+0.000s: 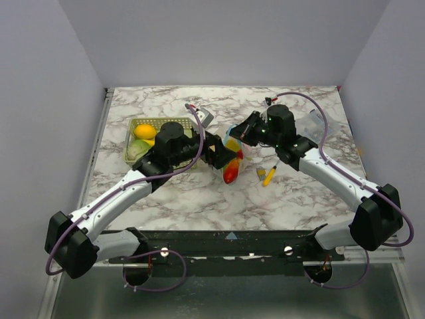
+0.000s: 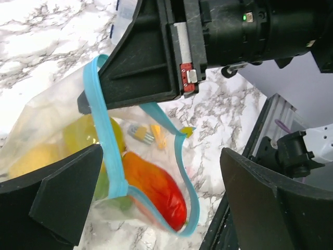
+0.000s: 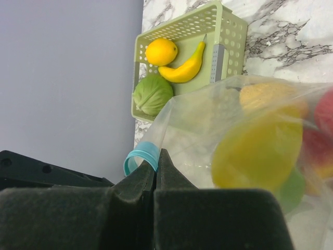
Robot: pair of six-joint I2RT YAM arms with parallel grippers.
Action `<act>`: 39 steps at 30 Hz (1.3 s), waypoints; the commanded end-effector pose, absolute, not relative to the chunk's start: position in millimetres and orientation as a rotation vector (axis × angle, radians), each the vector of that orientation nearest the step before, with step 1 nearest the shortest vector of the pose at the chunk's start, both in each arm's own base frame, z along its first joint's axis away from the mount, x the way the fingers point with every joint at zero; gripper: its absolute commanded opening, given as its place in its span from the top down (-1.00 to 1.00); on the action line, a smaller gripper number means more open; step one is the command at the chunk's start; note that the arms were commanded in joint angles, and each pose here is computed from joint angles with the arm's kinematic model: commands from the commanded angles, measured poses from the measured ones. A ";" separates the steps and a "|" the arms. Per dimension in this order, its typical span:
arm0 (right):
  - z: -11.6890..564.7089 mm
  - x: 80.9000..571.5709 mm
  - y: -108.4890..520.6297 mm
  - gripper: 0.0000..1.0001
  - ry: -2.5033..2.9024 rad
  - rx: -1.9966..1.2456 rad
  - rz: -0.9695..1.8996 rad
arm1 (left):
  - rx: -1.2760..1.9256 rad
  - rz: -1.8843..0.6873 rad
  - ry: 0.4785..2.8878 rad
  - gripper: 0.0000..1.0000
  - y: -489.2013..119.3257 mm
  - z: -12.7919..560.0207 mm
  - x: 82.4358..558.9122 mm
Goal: Place the food in the zip-top bag and seal the zipper
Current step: Place the fake fruit in the zipper food storage bag, then adjust the zipper food storage bag at the center of the board.
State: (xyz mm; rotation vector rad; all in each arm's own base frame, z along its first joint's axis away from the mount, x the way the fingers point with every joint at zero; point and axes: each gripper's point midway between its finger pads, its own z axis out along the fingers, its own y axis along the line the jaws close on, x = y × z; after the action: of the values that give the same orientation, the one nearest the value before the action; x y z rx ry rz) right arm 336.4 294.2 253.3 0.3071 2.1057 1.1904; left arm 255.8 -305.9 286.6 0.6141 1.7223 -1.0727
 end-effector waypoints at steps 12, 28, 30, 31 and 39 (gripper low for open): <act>272.7 344.7 286.5 0.99 2.044 0.274 1.153 | 0.443 -1.068 2.086 -0.17 -278.9 248.7 226.3; 275.4 341.9 277.6 0.99 2.033 0.270 1.108 | 0.408 -0.948 2.318 0.59 -290.8 205.2 235.6; 273.8 343.7 269.8 0.99 2.034 0.259 1.041 | 0.435 -0.967 2.291 0.88 -293.2 216.9 235.2; 273.1 345.3 263.5 0.99 2.035 0.247 0.985 | 0.457 -1.008 2.268 0.98 -297.2 229.2 232.0; 309.4 353.5 212.8 0.99 2.043 -0.005 0.524 | 0.422 -1.443 2.223 1.00 -324.0 319.0 204.6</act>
State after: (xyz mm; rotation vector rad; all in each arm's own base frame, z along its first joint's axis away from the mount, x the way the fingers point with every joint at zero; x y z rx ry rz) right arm 353.5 244.6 277.4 0.1354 2.0668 0.7553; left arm 225.4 -312.6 277.3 0.4475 2.2314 -1.1707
